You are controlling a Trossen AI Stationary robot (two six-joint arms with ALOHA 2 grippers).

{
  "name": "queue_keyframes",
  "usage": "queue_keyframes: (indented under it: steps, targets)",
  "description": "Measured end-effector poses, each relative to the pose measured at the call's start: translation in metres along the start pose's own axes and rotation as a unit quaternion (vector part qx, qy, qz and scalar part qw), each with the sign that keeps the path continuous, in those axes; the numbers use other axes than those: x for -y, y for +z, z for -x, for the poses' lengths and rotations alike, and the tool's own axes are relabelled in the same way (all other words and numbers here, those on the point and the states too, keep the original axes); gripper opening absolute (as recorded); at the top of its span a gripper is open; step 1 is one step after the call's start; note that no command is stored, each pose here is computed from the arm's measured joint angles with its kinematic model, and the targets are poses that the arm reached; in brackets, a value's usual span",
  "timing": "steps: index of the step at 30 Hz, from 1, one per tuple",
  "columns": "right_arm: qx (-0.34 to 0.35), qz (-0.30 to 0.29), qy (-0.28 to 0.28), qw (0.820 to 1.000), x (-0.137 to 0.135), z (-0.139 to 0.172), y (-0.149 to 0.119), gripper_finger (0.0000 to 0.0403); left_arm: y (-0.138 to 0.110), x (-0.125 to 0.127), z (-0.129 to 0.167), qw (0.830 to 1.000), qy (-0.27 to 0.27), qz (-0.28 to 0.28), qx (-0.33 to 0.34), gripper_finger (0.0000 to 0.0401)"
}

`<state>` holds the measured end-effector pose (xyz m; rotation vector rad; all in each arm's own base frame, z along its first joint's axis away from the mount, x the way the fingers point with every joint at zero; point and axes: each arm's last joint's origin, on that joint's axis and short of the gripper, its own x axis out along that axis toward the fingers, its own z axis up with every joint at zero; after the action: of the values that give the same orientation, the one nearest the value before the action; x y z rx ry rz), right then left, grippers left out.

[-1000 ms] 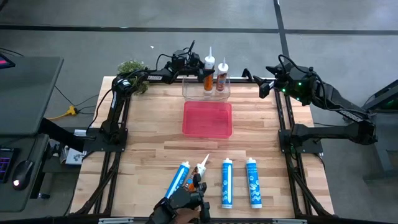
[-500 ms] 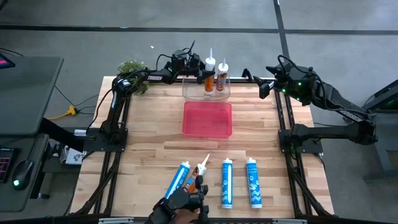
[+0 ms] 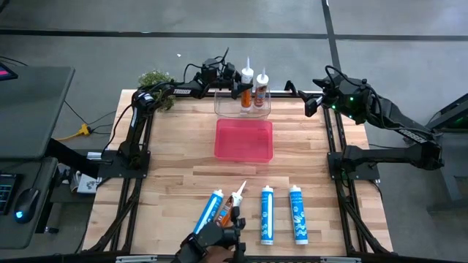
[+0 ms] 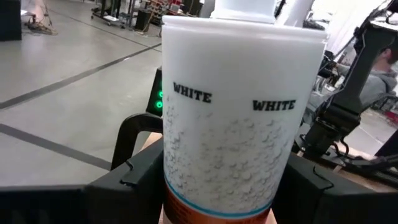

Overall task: Pick & place silicon tubes, Sealant and Lysol wipes
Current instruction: Put the right orange sealant into the transparent container

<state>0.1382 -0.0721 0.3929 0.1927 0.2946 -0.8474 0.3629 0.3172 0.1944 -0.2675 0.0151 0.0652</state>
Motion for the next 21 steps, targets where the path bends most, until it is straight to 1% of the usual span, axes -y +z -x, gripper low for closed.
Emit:
queue_keyframes:
  steps: [4, 10, 14, 19, 21]
  targets:
    - [-0.001, 0.0, 0.0, 1.0, 0.0, 0.0, -0.0003, 0.0353, -0.0011, 0.0041, -0.003, 1.0, -0.009, -0.028, -0.002, 0.0217]
    - [-0.003, 0.001, -0.001, 1.0, 0.0002, 0.0, -0.0006, 0.0353, -0.0019, 0.0072, -0.0056, 0.999, -0.011, -0.034, -0.003, 0.0217]
    - [-0.003, 0.001, -0.001, 1.0, 0.0001, 0.0, -0.0006, 0.0353, -0.0022, 0.0083, -0.0069, 0.998, 0.0, -0.059, -0.001, 0.0217]
    - [-0.003, 0.001, -0.001, 1.0, 0.0001, 0.0, -0.0006, 0.0353, -0.0018, 0.0083, -0.0069, 0.998, 0.003, -0.063, 0.0, 0.0217]
    - [-0.003, 0.001, -0.001, 1.0, 0.0001, 0.0, -0.0006, 0.0353, -0.0018, 0.0088, -0.0071, 0.997, 0.001, -0.078, 0.0, 0.0217]
